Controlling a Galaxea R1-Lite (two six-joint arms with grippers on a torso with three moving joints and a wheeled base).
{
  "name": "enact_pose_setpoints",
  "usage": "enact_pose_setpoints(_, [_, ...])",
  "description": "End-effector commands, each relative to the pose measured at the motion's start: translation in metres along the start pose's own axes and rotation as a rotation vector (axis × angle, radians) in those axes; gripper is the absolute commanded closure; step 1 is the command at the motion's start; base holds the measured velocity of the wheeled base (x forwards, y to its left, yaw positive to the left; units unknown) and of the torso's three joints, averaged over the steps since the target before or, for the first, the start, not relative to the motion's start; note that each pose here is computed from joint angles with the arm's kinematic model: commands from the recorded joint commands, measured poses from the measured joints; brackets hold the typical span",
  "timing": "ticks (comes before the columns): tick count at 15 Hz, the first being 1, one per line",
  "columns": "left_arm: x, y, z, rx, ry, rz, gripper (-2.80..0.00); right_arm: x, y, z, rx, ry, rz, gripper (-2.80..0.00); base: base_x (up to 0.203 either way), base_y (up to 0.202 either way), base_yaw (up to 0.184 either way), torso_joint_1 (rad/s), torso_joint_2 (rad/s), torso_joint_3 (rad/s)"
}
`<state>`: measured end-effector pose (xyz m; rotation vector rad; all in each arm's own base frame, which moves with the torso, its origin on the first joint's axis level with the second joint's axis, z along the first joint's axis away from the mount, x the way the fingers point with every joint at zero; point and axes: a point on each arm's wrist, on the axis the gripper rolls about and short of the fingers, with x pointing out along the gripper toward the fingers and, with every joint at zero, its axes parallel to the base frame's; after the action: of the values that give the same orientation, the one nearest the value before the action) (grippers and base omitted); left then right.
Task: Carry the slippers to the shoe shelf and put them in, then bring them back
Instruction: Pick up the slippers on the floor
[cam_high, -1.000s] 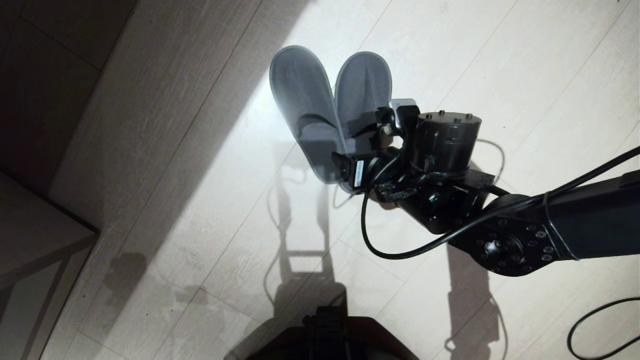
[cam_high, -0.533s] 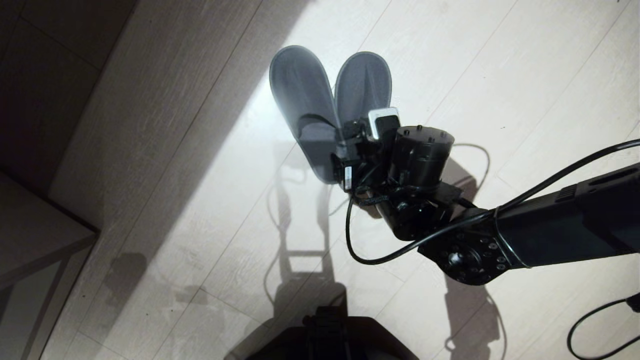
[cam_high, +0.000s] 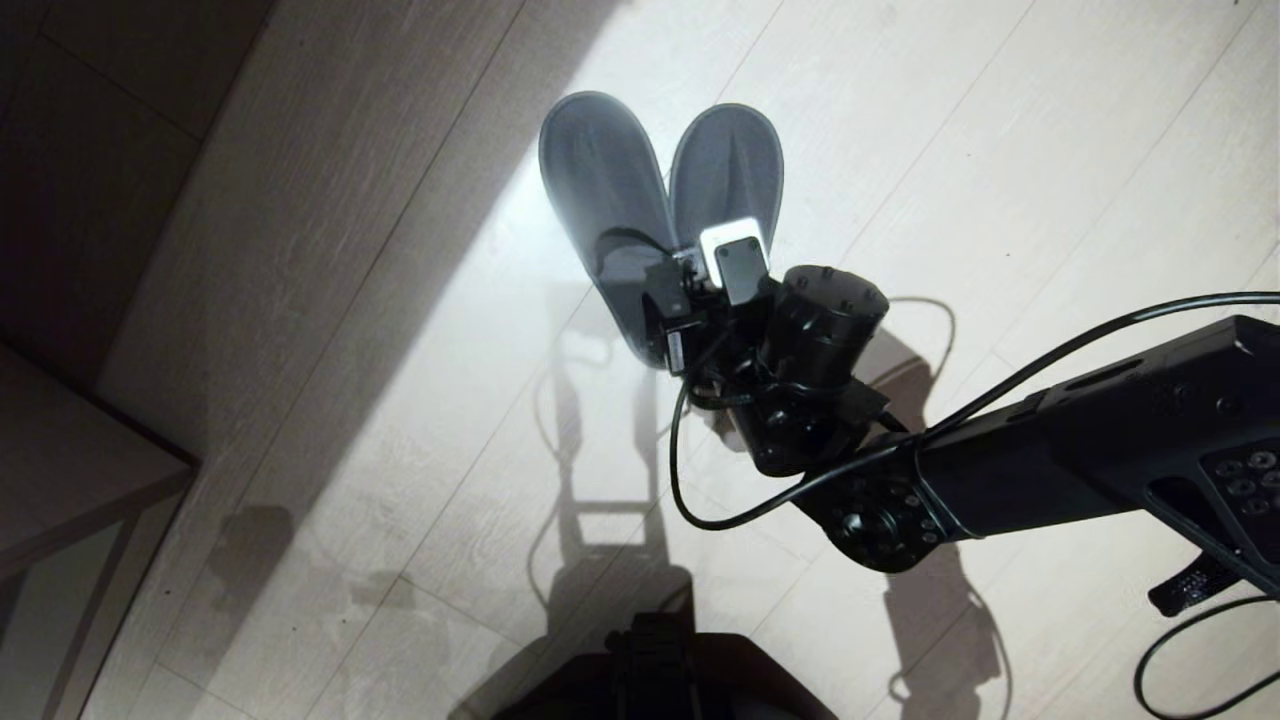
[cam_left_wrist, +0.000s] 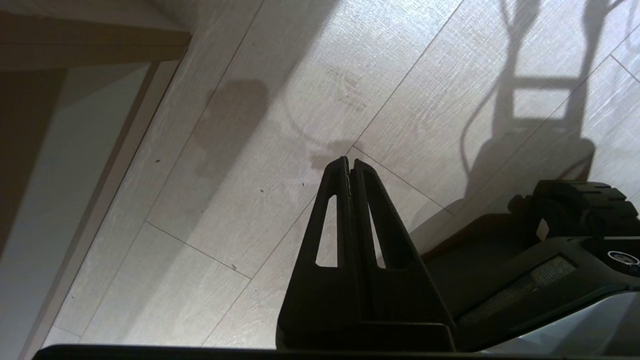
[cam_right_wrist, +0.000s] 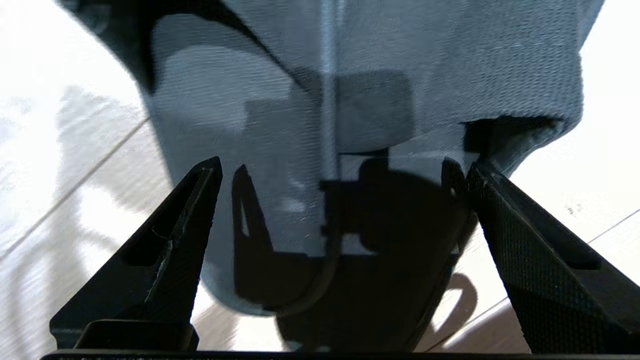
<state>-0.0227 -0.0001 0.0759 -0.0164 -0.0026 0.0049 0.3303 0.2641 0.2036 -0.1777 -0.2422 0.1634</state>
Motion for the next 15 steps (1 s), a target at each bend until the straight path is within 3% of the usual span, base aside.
enact_pose_setpoints(1, [0.000, 0.000, 0.000, 0.000, -0.001, 0.001, 0.00, 0.006, -0.006, -0.005, -0.009, -0.003, -0.024, -2.80, 0.000, 0.000, 0.000, 0.000, 0.00, 0.000])
enact_pose_setpoints(5, [0.000, 0.000, 0.000, 0.000, -0.001, 0.001, 0.00, 0.016, -0.018, -0.001, -0.003, -0.067, -0.037, -2.80, 0.000, 0.000, 0.000, 0.000, 0.00, 0.000])
enact_pose_setpoints(7, [0.000, 0.000, 0.000, 0.000, -0.001, 0.001, 0.00, 0.022, -0.015, 0.000, 0.000, -0.108, -0.001, -2.80, 0.000, 0.000, 0.000, 0.000, 0.00, 0.000])
enact_pose_setpoints(15, [0.000, 0.000, 0.000, 0.000, -0.001, 0.001, 0.00, 0.048, -0.010, 0.006, 0.006, -0.229, 0.008, -2.80, 0.000, 0.000, 0.000, 0.000, 0.00, 0.000])
